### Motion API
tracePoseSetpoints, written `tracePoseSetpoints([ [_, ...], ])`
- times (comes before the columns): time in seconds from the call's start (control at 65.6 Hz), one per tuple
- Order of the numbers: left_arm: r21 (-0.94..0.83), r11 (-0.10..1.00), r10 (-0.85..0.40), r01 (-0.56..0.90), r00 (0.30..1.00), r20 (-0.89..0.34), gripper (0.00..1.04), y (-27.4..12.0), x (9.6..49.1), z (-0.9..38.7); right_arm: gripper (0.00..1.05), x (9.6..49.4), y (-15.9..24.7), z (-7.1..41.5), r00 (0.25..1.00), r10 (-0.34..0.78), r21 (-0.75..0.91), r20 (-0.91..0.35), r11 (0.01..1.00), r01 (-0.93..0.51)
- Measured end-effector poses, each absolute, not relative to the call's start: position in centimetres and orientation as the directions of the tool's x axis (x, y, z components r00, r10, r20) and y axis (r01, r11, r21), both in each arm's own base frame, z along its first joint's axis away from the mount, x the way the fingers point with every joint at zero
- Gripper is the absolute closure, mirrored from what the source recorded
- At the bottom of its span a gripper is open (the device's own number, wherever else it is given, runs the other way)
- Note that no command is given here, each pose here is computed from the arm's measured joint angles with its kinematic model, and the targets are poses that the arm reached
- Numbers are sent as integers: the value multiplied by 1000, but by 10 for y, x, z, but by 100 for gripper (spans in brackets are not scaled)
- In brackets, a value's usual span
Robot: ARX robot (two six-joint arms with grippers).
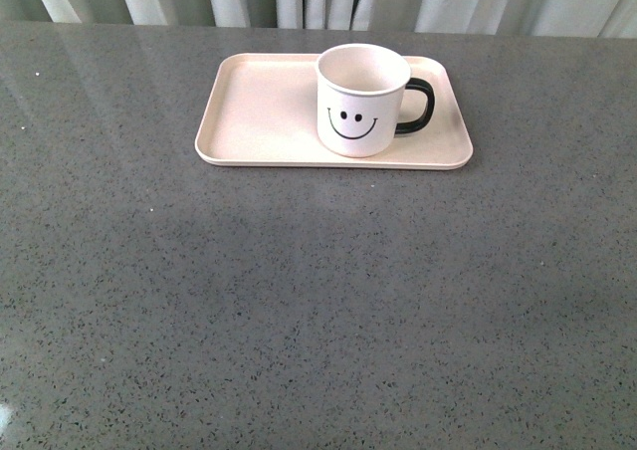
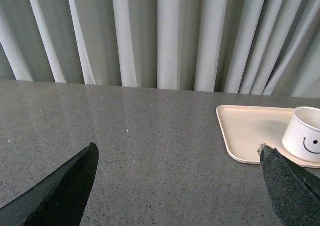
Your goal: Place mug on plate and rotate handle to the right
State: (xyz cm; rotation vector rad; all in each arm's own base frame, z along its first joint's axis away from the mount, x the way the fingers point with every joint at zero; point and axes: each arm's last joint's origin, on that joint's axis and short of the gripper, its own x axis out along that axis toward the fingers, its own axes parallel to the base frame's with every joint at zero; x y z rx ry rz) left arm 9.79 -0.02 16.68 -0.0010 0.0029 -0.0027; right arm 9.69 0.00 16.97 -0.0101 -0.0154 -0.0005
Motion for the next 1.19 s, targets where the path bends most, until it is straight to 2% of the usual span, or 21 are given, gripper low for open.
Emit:
tracePoseSetpoints([
  [0.274,-1,1000,-3,3,1000,-3,9,0,98,167,44,97,0,170,1000,0,-10,15,1000,1],
  [0.427,-1,1000,-3,3,1000,-3,9,0,98,167,8,97,0,170,1000,0,-10,15,1000,1],
  [1.189,-1,1000,-3,3,1000,-3,9,0,98,167,9,97,0,170,1000,0,-10,15,1000,1],
])
